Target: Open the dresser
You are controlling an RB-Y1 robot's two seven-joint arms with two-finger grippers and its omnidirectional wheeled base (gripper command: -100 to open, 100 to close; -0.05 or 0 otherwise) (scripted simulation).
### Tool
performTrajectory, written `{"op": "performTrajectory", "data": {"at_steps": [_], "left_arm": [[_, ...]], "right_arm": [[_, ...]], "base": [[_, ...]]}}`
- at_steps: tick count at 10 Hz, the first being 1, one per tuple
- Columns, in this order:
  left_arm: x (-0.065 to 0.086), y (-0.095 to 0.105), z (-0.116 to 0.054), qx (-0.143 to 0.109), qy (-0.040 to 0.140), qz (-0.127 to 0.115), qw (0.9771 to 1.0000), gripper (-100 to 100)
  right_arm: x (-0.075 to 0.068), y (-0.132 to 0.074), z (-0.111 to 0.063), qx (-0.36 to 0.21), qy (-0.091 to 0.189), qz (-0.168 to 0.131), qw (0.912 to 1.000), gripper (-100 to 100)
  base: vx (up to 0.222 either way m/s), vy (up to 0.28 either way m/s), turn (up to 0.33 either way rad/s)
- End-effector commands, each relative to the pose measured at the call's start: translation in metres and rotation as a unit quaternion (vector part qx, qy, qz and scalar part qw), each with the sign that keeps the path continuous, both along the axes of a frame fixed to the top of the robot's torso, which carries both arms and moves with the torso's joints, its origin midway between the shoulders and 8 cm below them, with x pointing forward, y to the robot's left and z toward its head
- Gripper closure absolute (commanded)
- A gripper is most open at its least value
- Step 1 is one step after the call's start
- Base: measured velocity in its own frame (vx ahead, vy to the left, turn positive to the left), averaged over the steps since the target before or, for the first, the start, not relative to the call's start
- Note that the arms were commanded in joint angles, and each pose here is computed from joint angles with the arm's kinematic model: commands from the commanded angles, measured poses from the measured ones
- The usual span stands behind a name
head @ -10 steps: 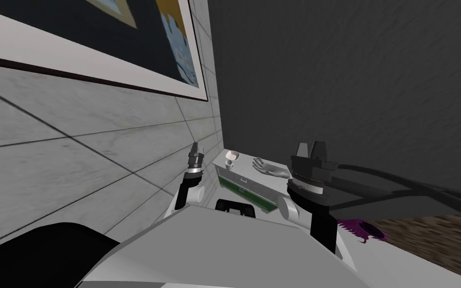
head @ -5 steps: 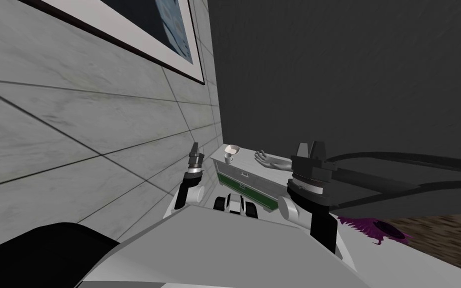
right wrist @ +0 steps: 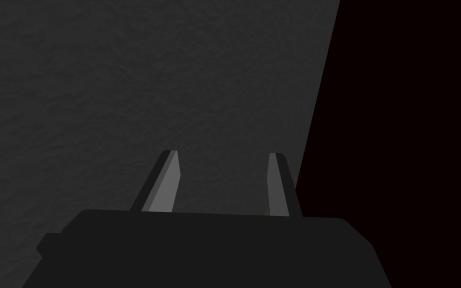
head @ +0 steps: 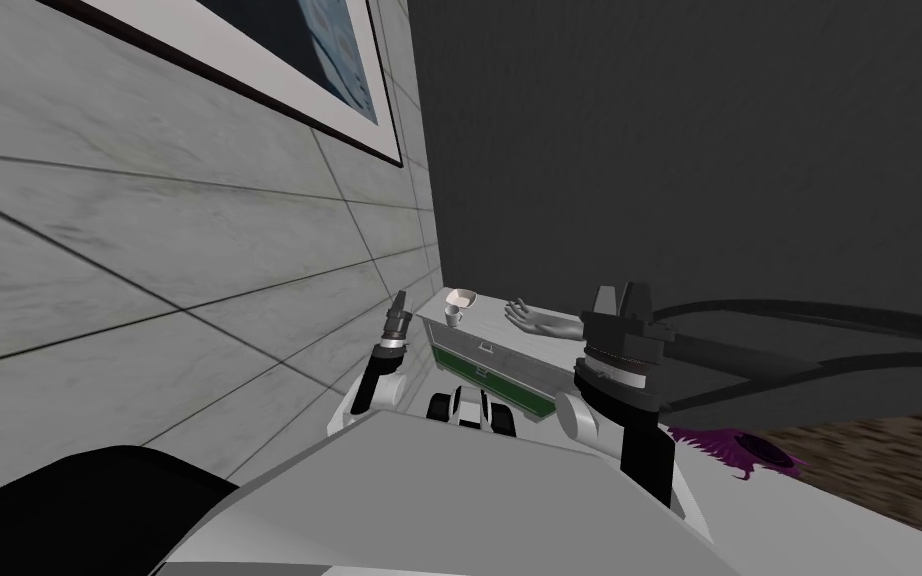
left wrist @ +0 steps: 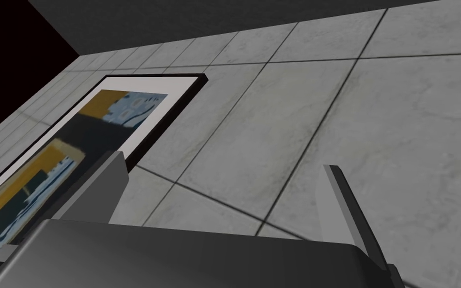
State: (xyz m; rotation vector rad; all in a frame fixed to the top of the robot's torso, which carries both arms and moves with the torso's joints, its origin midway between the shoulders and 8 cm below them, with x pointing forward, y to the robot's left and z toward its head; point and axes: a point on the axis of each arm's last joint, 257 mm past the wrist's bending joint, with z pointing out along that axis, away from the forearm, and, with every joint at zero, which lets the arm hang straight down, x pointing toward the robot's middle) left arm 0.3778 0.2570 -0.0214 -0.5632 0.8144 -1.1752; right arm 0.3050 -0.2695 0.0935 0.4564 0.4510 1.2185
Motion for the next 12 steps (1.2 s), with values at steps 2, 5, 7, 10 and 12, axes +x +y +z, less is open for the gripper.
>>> {"op": "performTrajectory", "data": {"at_steps": [2,5,7,10,12], "left_arm": [[0.008,-0.001,-0.028,0.024,0.013,-0.011,0.9996,-100],[0.013,0.000,-0.048,0.032,0.022,-0.014,0.9991,-100],[0.016,0.002,-0.062,0.035,0.030,-0.014,0.9988,-100],[0.020,0.003,-0.082,0.039,0.038,-0.016,0.9984,-100],[0.022,0.004,-0.095,0.040,0.044,-0.016,0.9981,-100]], "right_arm": [[0.000,0.000,0.000,0.000,0.000,0.000,1.0000,0],[0.000,0.000,0.000,0.000,0.000,0.000,1.0000,0],[0.000,0.000,0.000,0.000,0.000,0.000,1.0000,0],[0.000,0.000,0.000,0.000,0.000,0.000,1.0000,0],[0.000,0.000,0.000,0.000,0.000,0.000,1.0000,0]], "base": [[-0.004,-0.053,-0.042],[0.006,-0.038,-0.032],[0.004,-0.037,-0.024],[0.001,-0.046,-0.035],[0.004,-0.032,-0.026]]}}
